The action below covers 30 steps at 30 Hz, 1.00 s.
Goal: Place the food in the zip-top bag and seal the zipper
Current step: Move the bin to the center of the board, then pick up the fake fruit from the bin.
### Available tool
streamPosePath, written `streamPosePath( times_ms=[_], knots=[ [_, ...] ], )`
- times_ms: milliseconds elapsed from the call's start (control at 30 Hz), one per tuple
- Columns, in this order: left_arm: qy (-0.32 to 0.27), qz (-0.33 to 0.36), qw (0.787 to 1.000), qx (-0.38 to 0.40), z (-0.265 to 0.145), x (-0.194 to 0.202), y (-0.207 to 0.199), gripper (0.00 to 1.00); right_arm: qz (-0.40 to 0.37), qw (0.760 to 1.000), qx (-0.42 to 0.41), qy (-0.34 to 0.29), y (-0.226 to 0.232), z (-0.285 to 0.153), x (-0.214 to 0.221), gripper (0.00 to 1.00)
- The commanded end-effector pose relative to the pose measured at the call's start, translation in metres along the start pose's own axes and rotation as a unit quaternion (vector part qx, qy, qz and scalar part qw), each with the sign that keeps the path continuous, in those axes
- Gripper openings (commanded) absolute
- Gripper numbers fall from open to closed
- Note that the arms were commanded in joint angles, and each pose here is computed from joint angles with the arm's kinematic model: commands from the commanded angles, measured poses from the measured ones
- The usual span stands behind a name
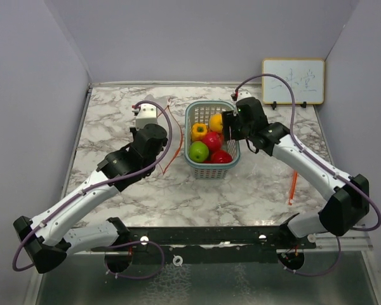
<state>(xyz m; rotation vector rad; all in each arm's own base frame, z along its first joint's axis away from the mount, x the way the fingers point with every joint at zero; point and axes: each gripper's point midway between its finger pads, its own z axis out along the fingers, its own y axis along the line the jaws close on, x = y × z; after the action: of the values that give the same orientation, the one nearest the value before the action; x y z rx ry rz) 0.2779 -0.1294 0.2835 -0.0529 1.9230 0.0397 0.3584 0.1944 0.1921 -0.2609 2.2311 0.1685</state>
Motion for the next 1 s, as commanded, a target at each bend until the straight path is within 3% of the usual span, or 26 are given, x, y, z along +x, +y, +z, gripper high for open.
streamPosePath(
  times_ms=[0, 200, 300, 400, 800, 967],
  knots=[
    [0.002, -0.029, 0.999, 0.015, 0.008, 0.003, -0.015, 0.00, -0.001, 0.997, -0.056, -0.044, 0.018, -0.030, -0.033, 0.63],
    [0.034, -0.015, 0.999, -0.002, 0.023, 0.032, -0.017, 0.00, -0.012, 0.998, -0.054, -0.033, 0.025, -0.011, -0.047, 0.67],
    [0.037, -0.014, 0.999, -0.007, 0.026, 0.039, -0.015, 0.00, -0.017, 0.997, -0.061, -0.040, 0.034, 0.004, -0.058, 0.83],
    [0.038, -0.016, 0.999, -0.010, 0.028, 0.043, -0.013, 0.00, -0.020, 0.998, -0.043, -0.028, 0.034, 0.029, -0.060, 0.85],
    [0.036, -0.043, 0.998, -0.012, 0.016, 0.049, 0.004, 0.00, -0.025, 0.999, 0.038, 0.014, 0.022, 0.104, -0.028, 0.84],
    [0.045, -0.042, 0.998, -0.020, 0.019, 0.060, 0.008, 0.00, -0.032, 0.997, 0.059, 0.027, 0.017, 0.109, -0.016, 0.75]
  ],
)
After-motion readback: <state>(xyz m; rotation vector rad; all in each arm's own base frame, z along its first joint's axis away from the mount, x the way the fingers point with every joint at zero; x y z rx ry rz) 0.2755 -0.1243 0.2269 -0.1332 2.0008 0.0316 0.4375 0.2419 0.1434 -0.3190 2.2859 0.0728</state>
